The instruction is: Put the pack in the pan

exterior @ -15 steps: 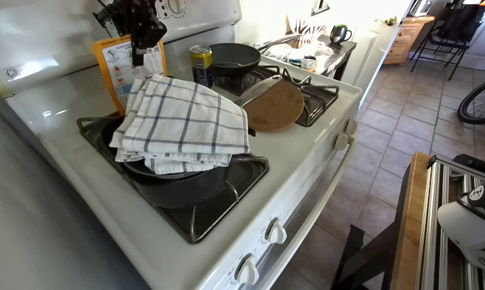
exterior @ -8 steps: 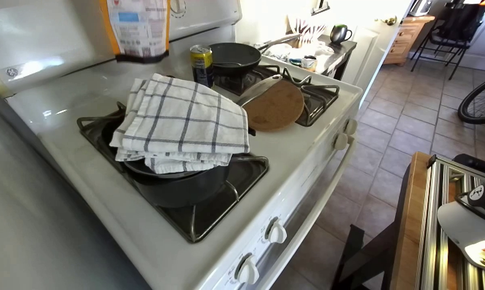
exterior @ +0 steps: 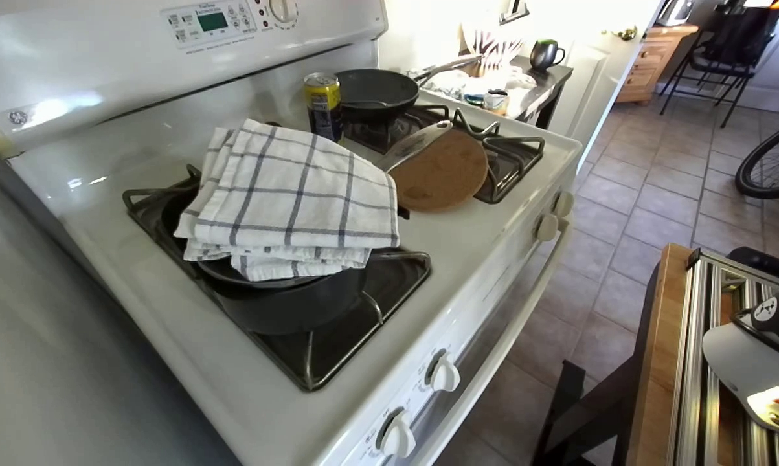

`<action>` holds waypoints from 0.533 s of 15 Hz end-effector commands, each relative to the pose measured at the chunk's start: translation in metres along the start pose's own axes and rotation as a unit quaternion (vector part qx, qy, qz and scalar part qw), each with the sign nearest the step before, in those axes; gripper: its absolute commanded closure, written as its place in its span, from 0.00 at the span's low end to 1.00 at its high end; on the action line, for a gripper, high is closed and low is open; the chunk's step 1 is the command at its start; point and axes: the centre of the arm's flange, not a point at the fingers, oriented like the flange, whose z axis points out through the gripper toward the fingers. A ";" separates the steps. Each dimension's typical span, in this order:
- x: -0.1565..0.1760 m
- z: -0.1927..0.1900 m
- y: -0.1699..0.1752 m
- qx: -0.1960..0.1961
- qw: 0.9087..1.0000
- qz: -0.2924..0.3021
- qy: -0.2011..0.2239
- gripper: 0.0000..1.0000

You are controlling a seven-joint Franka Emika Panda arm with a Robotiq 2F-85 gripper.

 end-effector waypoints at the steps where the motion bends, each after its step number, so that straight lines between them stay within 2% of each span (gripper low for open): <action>1: -0.026 0.034 -0.011 0.021 0.995 0.069 -0.068 1.00; 3: -0.027 0.059 -0.019 0.042 0.990 0.104 -0.083 1.00; 8: 0.001 0.112 -0.050 0.083 0.980 0.162 -0.083 1.00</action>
